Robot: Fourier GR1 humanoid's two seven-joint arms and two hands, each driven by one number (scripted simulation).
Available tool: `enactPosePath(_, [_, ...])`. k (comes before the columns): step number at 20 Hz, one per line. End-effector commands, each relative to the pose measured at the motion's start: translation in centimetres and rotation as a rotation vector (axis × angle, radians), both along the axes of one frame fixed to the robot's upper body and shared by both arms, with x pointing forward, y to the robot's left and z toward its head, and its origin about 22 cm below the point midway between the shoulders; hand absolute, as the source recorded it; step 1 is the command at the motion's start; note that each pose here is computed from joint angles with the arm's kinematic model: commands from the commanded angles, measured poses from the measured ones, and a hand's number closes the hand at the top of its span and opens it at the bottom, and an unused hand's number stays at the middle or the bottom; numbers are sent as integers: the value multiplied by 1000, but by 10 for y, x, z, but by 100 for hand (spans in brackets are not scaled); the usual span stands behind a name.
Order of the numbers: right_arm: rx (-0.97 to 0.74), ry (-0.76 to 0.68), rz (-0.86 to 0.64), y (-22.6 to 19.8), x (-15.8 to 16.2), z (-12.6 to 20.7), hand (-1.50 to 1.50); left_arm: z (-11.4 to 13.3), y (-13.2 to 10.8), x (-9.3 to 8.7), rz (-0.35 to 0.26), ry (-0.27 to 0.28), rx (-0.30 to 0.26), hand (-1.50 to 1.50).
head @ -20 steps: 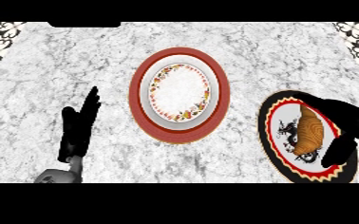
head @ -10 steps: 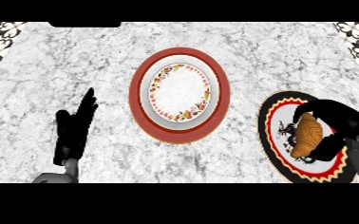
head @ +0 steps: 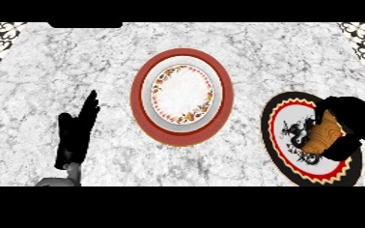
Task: Pick the croissant from the plate and place it in the plate
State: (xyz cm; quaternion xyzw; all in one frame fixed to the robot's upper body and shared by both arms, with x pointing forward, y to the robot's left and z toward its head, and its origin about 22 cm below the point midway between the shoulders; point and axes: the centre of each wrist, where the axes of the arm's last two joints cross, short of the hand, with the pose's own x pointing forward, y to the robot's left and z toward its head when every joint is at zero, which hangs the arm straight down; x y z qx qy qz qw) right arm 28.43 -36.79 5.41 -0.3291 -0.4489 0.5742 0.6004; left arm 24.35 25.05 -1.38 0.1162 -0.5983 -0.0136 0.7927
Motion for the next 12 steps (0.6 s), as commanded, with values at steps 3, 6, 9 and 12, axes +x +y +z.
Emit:
enactPosePath(3, [139,-217,20,158,21,17,150,-4,-4,2,-30,17,1,0])
enactPosePath(6, [261,-272,73,243,18,19,150,3,-17,8,-83,-7,-9,0])
enactPosePath(9, [235,-387,35,293,14,44,150,7,-22,14,-104,-10,-4,0])
enactPosePath(12, [284,-500,-15,323,6,70,150,8,-27,20,-116,-9,-11,0])
